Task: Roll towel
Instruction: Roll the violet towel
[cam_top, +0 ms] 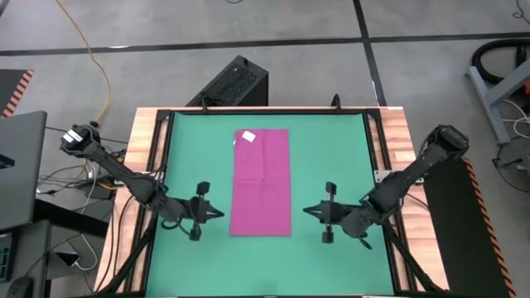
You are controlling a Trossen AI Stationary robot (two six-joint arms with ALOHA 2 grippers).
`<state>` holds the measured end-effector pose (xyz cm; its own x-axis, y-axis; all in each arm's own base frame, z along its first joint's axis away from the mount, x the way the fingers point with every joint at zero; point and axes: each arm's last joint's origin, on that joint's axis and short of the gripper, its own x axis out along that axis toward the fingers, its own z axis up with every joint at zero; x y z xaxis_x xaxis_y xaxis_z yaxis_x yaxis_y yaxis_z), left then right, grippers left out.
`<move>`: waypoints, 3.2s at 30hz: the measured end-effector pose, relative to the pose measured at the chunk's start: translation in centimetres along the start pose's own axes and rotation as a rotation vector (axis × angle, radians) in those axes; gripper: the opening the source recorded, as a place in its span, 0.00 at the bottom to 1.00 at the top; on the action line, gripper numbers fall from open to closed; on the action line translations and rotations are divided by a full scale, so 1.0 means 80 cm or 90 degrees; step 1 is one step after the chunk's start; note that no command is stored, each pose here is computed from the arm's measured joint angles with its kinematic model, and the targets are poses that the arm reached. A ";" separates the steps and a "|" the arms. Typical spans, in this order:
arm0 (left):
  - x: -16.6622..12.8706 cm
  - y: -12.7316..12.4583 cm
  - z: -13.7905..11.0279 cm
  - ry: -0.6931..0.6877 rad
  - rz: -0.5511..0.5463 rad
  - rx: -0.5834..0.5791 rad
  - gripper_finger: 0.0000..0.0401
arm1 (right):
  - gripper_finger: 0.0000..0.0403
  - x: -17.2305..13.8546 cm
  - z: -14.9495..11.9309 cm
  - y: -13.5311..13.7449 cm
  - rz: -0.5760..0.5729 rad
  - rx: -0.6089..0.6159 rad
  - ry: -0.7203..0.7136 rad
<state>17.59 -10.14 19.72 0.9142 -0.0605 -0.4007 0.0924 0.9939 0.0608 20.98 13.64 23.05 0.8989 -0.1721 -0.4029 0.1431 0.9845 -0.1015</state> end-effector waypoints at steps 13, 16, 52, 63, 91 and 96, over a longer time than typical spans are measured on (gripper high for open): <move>0.002 -0.001 -0.010 -0.032 -0.032 -0.076 0.16 | 0.42 0.098 -0.058 0.061 0.036 -0.123 0.035; 0.002 0.000 -0.009 -0.036 -0.013 -0.077 0.23 | 0.55 0.114 -0.060 0.077 0.059 -0.194 0.049; 0.002 0.004 -0.011 -0.035 0.050 -0.074 0.34 | 0.63 0.129 -0.110 0.065 0.062 -0.226 0.135; 0.002 0.005 -0.012 -0.034 0.062 -0.074 0.34 | 0.50 0.138 -0.127 0.039 0.097 -0.162 0.190; 0.086 -0.045 -0.052 0.142 -0.048 0.147 0.37 | 0.03 0.145 -0.129 0.029 0.089 -0.072 0.216; 0.106 -0.057 -0.056 0.199 -0.055 0.208 0.41 | 0.03 0.145 -0.129 0.029 0.091 -0.071 0.217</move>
<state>23.17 -14.77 11.93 0.7392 -0.0613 -0.6707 0.3290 0.9018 0.2801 27.43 13.61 8.75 0.7146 -0.0532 -0.6975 -0.0369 0.9929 -0.1135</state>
